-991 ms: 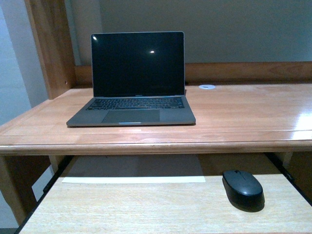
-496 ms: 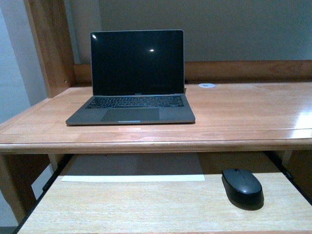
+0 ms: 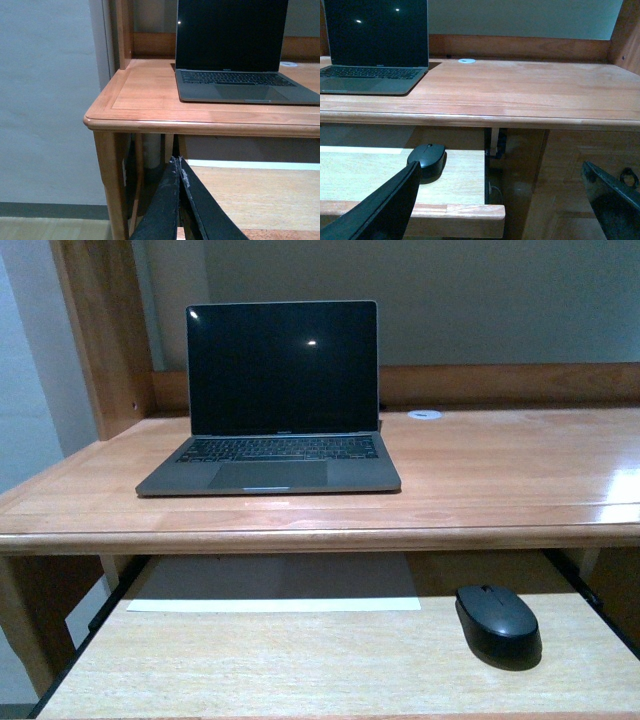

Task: Place mouse

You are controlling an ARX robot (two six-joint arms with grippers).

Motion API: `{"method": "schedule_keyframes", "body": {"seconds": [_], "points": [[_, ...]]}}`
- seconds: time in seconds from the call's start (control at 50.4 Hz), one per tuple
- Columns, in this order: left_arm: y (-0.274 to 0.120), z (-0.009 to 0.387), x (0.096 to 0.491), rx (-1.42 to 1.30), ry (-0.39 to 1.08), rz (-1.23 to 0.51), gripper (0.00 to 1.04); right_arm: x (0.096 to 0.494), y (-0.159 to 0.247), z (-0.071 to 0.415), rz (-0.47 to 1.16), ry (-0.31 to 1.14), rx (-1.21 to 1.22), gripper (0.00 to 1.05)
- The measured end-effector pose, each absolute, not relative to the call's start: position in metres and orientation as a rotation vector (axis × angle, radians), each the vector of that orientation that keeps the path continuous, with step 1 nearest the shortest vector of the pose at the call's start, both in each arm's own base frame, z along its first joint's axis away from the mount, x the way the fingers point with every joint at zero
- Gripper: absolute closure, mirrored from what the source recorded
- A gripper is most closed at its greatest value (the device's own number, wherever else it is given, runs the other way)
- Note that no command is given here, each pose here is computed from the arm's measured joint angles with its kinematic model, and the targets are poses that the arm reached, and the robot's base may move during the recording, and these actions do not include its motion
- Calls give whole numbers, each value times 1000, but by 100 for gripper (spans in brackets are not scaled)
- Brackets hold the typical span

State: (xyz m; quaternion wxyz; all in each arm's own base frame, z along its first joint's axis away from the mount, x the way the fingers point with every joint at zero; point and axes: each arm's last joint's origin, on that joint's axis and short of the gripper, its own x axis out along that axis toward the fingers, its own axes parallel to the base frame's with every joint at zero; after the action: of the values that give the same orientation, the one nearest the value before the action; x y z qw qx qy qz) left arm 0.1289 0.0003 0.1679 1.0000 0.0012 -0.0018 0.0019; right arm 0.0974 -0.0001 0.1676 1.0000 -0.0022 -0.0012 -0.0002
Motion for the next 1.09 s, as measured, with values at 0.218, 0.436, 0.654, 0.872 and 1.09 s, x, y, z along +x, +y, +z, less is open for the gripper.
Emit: {"method": "schedule_keyframes", "body": {"seconds": [0.218, 0.436, 0.654, 0.872, 1.09], "points": [[0, 169, 123, 2, -5, 4, 103, 97, 0, 168, 0, -2, -4, 7], [0, 170, 117, 2, -10, 4, 103, 97, 0, 168, 0, -2, -4, 7], [0, 170, 113, 2, -12, 4, 103, 97, 0, 168, 0, -2, -4, 7], [0, 169, 110, 2, -11, 4, 103, 97, 0, 168, 0, -2, -4, 7], [0, 164, 103, 1, 34, 5, 103, 97, 0, 168, 0, -2, -4, 7]]}}
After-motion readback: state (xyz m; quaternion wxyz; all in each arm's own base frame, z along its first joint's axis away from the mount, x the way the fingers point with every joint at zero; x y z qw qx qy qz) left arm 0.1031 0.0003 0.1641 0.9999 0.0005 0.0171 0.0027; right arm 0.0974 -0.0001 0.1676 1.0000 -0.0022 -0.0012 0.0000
